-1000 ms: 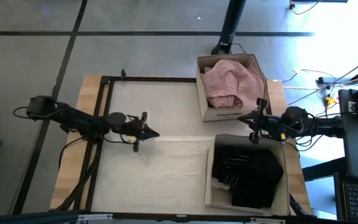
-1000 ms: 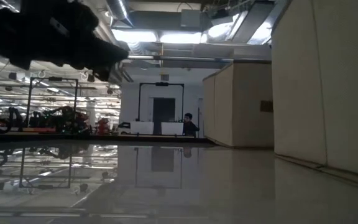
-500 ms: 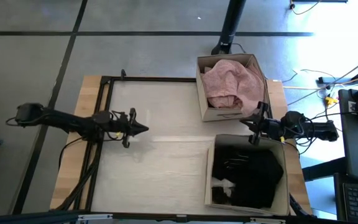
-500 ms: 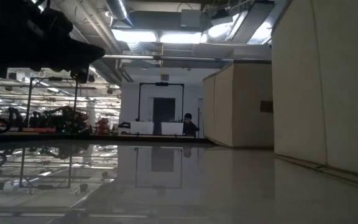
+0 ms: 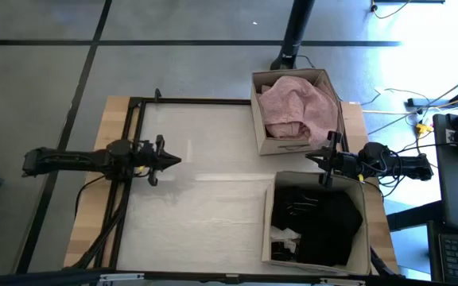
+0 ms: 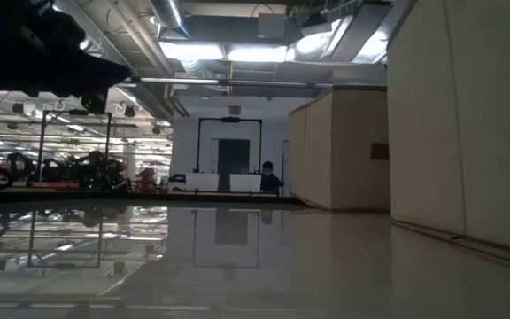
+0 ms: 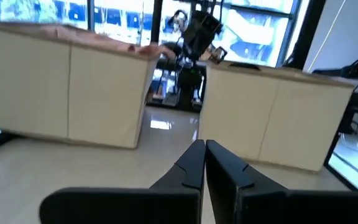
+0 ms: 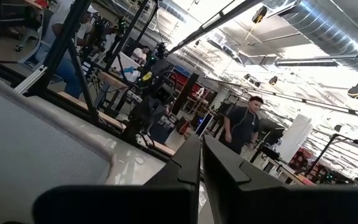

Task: Sort clothes
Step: Return to Home Position

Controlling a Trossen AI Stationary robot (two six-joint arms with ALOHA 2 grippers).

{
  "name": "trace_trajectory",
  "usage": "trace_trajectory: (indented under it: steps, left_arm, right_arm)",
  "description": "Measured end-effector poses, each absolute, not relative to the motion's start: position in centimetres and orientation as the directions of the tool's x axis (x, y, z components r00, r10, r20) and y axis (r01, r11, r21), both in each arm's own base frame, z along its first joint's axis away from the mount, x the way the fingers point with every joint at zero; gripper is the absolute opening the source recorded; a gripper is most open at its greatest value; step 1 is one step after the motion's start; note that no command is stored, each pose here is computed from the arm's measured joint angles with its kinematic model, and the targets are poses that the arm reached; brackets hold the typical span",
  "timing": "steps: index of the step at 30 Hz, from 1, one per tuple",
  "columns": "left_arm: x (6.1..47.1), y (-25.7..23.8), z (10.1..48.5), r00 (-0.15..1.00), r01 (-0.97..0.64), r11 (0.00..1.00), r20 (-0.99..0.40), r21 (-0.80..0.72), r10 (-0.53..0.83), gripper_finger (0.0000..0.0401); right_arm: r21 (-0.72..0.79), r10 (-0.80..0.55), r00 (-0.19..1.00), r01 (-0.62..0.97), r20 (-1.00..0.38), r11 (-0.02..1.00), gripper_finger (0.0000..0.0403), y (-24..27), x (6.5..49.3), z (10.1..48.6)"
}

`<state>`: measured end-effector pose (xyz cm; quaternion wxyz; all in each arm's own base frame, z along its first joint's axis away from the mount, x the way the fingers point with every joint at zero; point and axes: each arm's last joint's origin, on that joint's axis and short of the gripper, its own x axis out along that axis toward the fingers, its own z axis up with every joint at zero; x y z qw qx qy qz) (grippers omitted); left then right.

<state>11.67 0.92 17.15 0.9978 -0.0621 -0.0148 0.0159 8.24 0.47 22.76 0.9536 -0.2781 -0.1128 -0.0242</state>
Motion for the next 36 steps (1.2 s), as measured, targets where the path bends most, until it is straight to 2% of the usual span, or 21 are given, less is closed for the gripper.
trace_trajectory:
  steps: [10, 36]
  left_arm:
    - [9.7, 0.7, 17.5, 0.995, -0.010, 0.996, 0.098, -0.092, 0.019, 0.0005]
    - [9.7, 0.8, 16.8, 0.998, -0.061, 0.991, 0.020, -0.122, 0.064, 0.0005]
  right_arm:
    - [-0.525, 0.017, 0.974, 0.108, 0.227, 0.844, 0.0021, 0.5, 8.2, 22.8]
    - [-0.532, 0.018, 0.982, 0.088, 0.190, 0.842, 0.0021, 0.5, 8.3, 22.4]
